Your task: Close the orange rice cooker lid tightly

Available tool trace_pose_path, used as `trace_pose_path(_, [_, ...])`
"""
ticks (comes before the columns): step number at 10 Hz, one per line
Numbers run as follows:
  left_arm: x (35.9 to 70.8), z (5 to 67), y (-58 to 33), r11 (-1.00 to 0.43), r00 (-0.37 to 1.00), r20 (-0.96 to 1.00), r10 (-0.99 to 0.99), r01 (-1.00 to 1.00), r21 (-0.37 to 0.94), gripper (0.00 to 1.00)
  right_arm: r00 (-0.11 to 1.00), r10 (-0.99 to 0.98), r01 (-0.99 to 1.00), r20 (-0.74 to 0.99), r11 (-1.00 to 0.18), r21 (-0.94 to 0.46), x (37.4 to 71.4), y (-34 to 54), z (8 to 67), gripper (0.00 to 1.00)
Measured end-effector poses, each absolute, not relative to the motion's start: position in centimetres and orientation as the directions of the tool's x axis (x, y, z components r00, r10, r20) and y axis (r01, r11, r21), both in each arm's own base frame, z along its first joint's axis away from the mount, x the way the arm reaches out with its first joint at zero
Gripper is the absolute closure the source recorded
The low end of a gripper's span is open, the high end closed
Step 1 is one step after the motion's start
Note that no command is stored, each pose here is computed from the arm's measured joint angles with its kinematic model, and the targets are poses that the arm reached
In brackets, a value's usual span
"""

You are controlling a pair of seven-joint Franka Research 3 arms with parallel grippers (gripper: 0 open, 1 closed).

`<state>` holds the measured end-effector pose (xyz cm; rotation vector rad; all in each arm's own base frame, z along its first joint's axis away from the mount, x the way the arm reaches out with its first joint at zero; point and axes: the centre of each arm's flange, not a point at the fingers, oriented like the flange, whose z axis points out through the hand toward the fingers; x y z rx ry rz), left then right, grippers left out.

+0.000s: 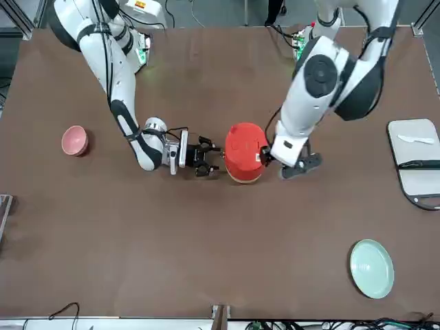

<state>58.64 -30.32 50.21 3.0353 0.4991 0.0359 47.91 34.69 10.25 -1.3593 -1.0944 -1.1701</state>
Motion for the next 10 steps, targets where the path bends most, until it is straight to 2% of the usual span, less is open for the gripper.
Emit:
trace_pose_path(1, [59.4, 51.1, -27.8, -0.944, 0.945, 0.022, 0.325, 0.323, 0.063, 0.01, 0.124, 0.029, 0.988, 0.992, -0.098, -0.121, 48.0, 34.7, 10.2, 0.33])
trace_pose_path(5, [60.3, 54.5, -19.7, -0.958, 0.957, 0.034, 0.287, 0.286, 0.011, 0.0, 0.121, 0.034, 0.988, 0.992, -0.102, -0.117, 48.4, 35.4, 9.9, 0.36])
trace_pose_path(7, [60.8, 55.0, -16.2, -0.966, 0.966, 0.028, 0.258, 0.258, -0.005, 0.0, 0.12, 0.033, 0.988, 0.992, -0.102, -0.116, 48.4, 35.5, 10.0, 0.45])
trace_pose_path(8, [61.0, 55.3, -14.6, -0.965, 0.965, 0.029, 0.262, 0.263, -0.008, 0.0, 0.12, 0.033, 0.988, 0.992, -0.102, -0.116, 48.4, 35.5, 10.0, 0.47])
trace_pose_path(9, [61.0, 55.8, -13.8, -0.964, 0.963, 0.037, 0.267, 0.267, -0.009, 0.0, 0.12, 0.032, 0.988, 0.992, -0.101, -0.116, 48.4, 35.5, 10.0, 0.59])
trace_pose_path(10, [60.8, 56.4, -13.6, -0.963, 0.962, 0.045, 0.268, 0.269, -0.011, 0.0, 0.121, 0.032, 0.988, 0.992, -0.101, -0.117, 48.4, 35.5, 9.9, 0.63])
